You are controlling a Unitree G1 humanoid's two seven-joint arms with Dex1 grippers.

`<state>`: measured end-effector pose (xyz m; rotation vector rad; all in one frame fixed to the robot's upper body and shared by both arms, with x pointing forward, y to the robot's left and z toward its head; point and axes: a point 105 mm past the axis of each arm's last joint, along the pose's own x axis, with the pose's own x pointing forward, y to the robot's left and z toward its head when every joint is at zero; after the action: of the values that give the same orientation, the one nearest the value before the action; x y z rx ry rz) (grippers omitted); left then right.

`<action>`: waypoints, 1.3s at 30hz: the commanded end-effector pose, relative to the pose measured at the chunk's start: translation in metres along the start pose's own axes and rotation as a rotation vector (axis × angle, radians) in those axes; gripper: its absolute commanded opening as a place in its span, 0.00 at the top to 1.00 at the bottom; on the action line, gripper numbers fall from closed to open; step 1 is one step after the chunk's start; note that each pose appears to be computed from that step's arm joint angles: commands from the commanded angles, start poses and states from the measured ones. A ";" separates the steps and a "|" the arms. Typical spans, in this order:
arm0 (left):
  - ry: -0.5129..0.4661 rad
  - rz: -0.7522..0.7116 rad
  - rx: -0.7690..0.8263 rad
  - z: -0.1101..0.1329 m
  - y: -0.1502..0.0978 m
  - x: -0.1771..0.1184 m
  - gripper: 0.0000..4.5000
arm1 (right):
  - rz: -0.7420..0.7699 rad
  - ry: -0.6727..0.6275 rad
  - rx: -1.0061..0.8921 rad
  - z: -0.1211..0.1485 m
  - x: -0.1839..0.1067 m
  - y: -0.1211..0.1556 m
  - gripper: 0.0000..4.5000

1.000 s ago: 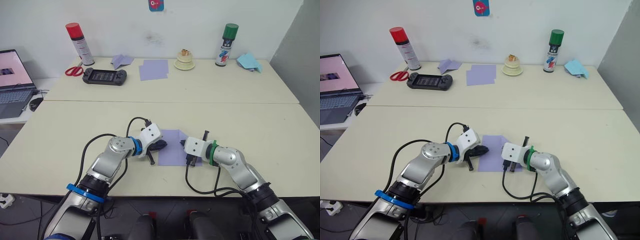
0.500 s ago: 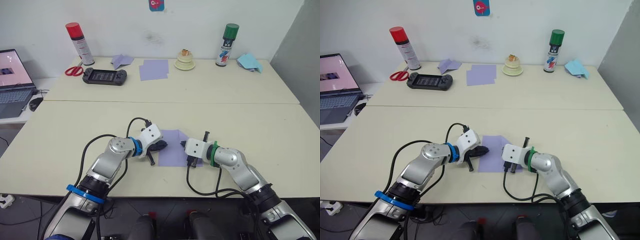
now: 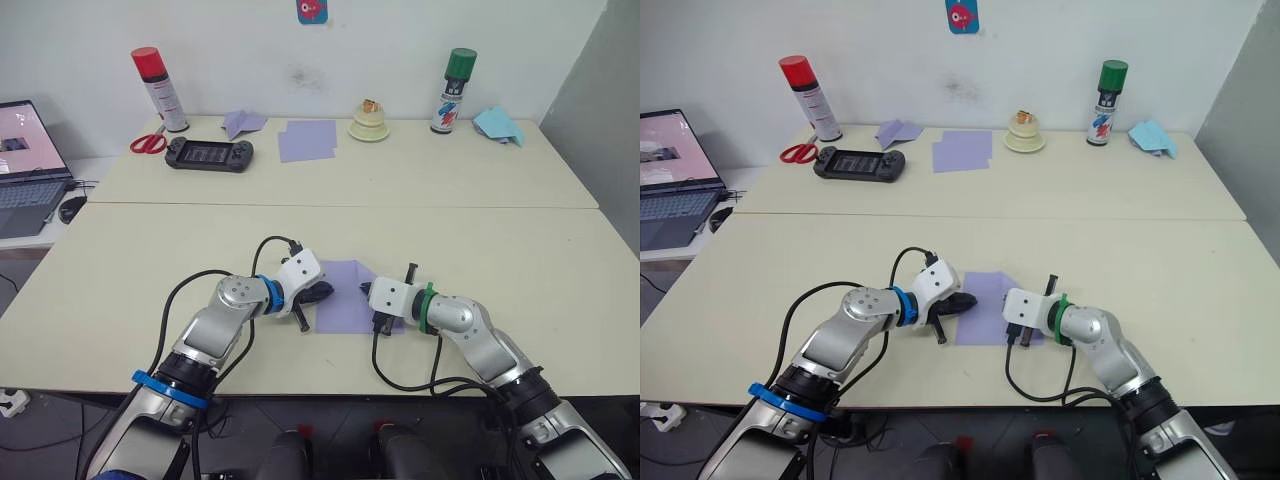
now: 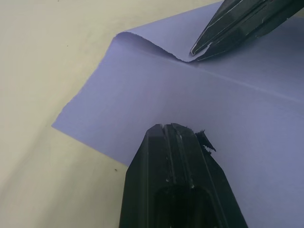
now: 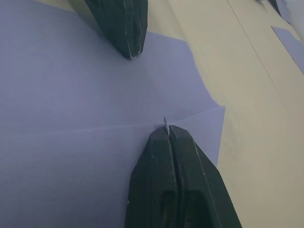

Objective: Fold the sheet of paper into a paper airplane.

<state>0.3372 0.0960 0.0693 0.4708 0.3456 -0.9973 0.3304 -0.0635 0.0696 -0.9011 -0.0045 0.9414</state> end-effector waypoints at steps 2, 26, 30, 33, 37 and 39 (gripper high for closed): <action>0.142 -0.008 -0.054 -0.037 -0.006 -0.001 1.00 | 0.014 0.030 -0.009 -0.006 0.000 0.002 1.00; 0.149 -0.007 -0.055 -0.036 -0.004 -0.002 1.00 | 0.032 0.038 -0.021 -0.010 0.000 0.005 1.00; 0.127 0.003 -0.092 -0.032 0.000 -0.004 1.00 | 0.038 0.036 -0.022 -0.010 0.000 0.006 1.00; 0.087 0.008 -0.145 -0.024 0.007 -0.009 1.00 | 0.039 0.036 -0.018 -0.010 0.001 0.006 1.00; -0.014 -0.042 -0.222 -0.001 0.014 -0.022 1.00 | 0.042 0.038 -0.011 -0.011 0.001 0.008 1.00; -0.079 -0.074 -0.247 0.019 0.019 -0.028 1.00 | 0.044 0.040 -0.011 -0.012 0.001 0.008 1.00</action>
<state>0.3377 0.1180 0.0799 0.2378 0.4665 -0.9937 0.3330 -0.0652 0.0702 -0.9161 -0.0116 0.9439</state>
